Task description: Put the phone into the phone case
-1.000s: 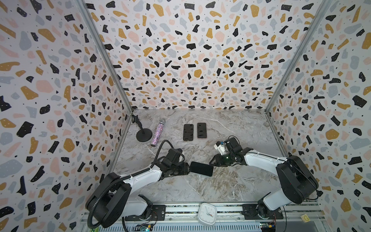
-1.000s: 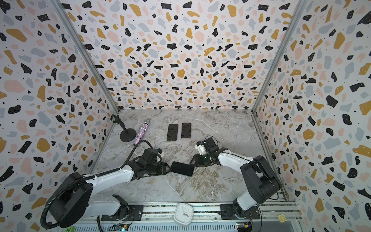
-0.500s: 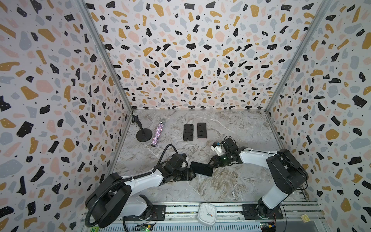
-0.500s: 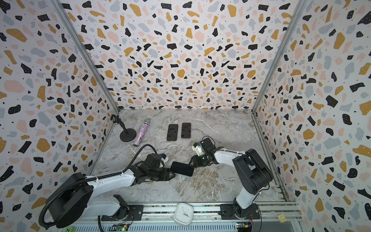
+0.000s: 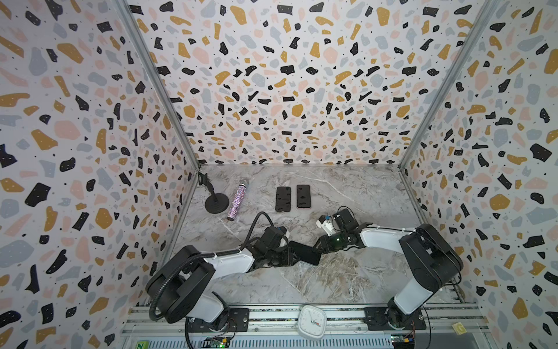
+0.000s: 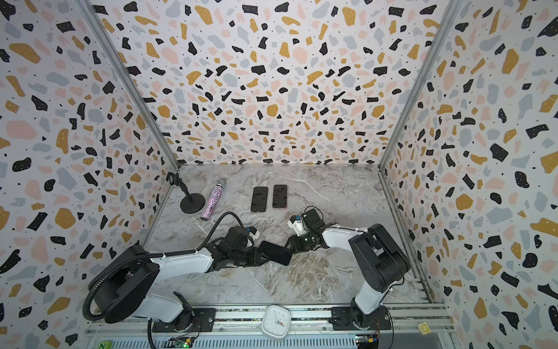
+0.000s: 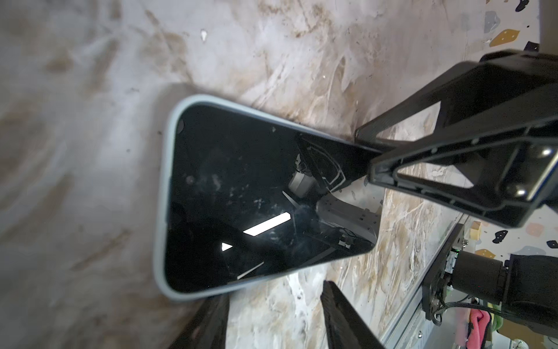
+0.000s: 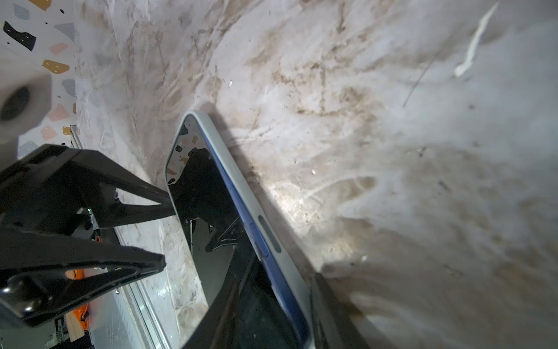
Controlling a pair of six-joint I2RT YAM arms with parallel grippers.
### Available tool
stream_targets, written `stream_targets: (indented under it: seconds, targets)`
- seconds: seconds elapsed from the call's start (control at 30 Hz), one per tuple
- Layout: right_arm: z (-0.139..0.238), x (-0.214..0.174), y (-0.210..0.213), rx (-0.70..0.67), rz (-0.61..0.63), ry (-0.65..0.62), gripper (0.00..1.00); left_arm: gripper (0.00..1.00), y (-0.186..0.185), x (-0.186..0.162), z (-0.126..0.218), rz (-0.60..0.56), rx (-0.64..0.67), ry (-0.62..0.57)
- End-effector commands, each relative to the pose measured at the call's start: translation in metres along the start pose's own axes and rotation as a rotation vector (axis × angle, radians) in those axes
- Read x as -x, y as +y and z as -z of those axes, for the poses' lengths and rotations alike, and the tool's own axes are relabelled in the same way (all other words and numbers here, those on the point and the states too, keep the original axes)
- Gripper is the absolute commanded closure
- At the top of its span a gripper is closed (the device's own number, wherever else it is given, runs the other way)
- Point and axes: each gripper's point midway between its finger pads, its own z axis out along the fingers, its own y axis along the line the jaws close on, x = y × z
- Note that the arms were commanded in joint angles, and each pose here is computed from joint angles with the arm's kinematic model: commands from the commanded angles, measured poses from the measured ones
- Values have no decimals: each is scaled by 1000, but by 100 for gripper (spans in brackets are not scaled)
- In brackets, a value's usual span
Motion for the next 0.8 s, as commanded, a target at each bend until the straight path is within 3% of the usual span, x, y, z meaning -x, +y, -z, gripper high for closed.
stream_targets:
  seconds: [0.0, 0.53, 0.77]
  targets:
    - [6, -13, 6, 14, -9, 16, 61, 49, -3, 10, -9, -19, 6, -6]
    - [11, -39, 14, 48, -64, 5, 62, 56, -32, 49, -45, -60, -40, 17]
    - [20, -37, 16, 20, -79, -24, 62, 57, -16, 34, -35, -47, 50, 72]
